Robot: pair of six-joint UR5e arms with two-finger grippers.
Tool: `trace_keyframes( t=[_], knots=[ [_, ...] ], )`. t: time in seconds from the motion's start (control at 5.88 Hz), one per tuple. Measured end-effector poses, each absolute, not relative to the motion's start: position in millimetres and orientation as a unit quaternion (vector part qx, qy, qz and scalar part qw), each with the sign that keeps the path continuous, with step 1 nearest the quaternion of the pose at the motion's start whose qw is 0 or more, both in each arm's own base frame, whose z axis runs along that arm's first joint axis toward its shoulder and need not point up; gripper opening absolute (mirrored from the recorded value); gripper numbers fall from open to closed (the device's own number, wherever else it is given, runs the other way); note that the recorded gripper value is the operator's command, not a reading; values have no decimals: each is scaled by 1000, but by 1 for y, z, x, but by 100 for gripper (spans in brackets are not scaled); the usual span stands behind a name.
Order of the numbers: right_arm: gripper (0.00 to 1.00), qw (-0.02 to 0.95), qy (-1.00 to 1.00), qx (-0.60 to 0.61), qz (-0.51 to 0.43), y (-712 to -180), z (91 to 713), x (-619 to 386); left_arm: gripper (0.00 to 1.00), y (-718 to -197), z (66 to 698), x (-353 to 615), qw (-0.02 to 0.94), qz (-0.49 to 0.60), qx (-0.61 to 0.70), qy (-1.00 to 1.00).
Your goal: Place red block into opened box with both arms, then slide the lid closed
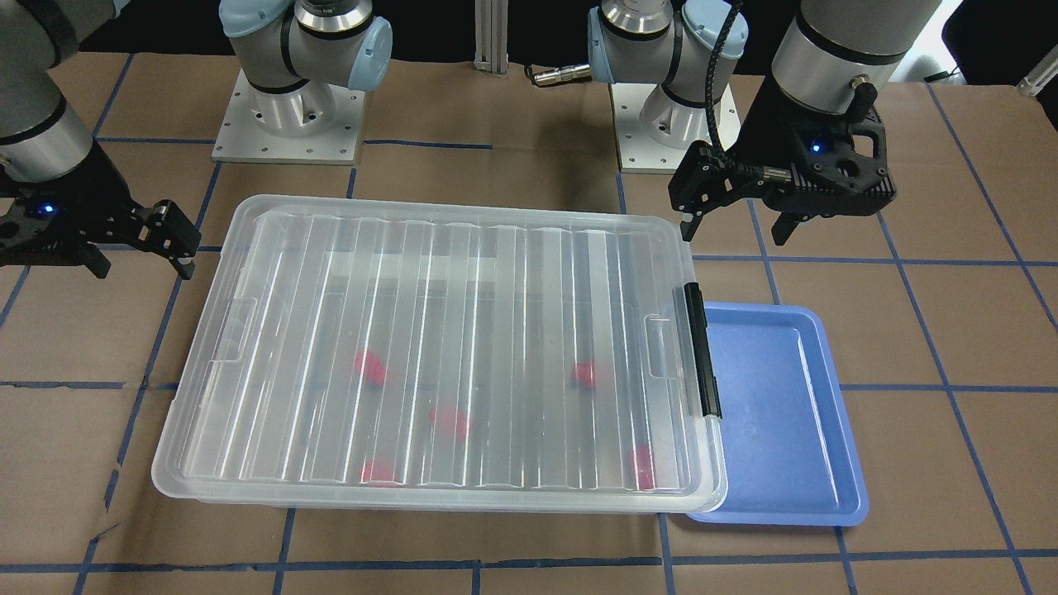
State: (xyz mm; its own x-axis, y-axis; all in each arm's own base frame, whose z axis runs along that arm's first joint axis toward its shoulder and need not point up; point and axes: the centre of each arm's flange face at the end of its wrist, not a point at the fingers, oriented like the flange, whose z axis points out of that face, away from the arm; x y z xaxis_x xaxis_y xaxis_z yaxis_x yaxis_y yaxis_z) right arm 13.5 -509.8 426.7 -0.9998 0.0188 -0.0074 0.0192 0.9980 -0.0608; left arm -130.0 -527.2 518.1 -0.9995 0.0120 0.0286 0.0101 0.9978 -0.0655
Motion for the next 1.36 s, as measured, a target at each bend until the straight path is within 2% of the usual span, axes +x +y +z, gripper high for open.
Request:
trace_keyframes(
  t=[0.51, 0.85, 1.36],
  knots=[
    [100, 1, 999, 51, -1, -500, 500, 109, 98, -527, 518, -130, 14, 33, -5, -999],
    [100, -11, 999, 48, 10, -484, 507, 160, 98, -527, 518, -130, 15, 33, -5, -999],
    [100, -9, 998, 55, 31, -481, 503, 158, 98, -527, 518, -130, 15, 33, -5, -999]
  ],
)
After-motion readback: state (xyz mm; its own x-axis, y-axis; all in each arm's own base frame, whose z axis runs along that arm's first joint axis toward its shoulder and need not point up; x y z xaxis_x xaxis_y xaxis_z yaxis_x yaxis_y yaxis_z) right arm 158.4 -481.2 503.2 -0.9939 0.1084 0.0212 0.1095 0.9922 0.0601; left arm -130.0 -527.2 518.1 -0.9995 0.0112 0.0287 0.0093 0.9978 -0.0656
